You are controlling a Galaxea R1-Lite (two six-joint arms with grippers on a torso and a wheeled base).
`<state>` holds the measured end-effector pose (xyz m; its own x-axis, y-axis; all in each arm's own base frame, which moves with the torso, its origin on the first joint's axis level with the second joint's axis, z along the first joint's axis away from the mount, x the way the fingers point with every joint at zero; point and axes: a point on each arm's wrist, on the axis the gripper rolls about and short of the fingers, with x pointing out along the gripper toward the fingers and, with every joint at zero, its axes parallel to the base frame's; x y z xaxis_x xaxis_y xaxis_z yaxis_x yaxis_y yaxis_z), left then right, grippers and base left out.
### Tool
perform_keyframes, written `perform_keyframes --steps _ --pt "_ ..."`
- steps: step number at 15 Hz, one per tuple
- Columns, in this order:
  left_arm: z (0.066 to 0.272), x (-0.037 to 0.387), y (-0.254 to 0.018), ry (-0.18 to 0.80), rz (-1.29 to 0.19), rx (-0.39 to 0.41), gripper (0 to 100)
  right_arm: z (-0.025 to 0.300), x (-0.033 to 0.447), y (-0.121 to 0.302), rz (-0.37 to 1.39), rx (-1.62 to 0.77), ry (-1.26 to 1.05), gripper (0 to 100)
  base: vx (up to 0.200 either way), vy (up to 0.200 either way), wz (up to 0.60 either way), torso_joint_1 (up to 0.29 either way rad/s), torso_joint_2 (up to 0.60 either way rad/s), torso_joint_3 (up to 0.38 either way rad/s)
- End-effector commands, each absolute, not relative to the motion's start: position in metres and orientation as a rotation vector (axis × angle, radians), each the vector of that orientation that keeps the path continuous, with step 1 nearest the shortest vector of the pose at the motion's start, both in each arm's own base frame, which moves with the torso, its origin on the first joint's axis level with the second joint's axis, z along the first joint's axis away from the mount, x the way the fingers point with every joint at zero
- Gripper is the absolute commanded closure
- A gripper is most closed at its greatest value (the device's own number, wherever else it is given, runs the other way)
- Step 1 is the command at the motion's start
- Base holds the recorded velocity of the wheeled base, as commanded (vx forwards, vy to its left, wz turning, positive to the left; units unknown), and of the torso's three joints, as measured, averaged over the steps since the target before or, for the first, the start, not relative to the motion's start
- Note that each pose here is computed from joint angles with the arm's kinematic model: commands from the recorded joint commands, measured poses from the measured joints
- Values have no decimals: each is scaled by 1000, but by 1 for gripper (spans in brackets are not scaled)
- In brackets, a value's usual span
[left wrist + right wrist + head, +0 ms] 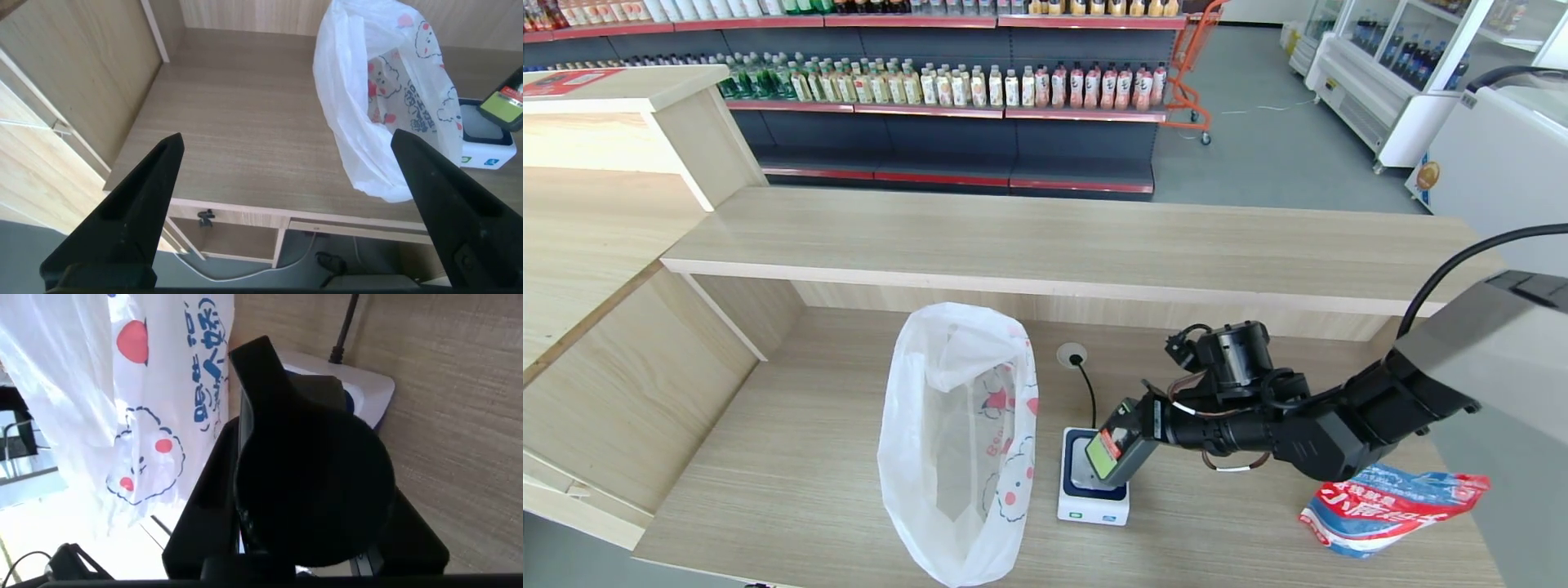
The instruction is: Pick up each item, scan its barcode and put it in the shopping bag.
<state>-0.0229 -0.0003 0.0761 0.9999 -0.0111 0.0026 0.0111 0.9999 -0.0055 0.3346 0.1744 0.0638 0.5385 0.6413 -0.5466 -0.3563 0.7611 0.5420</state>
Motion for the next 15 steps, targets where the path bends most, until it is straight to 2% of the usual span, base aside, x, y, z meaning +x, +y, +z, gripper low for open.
perform_keyframes --steps 1,5,9,10,12,15 --pt "76 -23 0 -3 -11 -6 0 55 340 184 625 384 814 100 0 0 0 0 0 0" --pt "76 -23 0 -3 -11 -6 0 44 339 197 652 363 819 100 0 0 0 0 0 0" --pt "76 -23 0 -3 -11 -6 0 52 340 197 653 376 793 100 0 0 0 0 0 0" --pt "76 -23 0 -3 -11 -6 0 80 334 191 620 481 764 100 0 0 0 0 0 0" --pt "76 -23 0 -3 -11 -6 0 115 317 164 595 519 695 100 0 0 0 0 0 0" --pt "76 -23 0 -3 -11 -6 0 151 286 131 620 362 533 100 0 0 0 0 0 0"
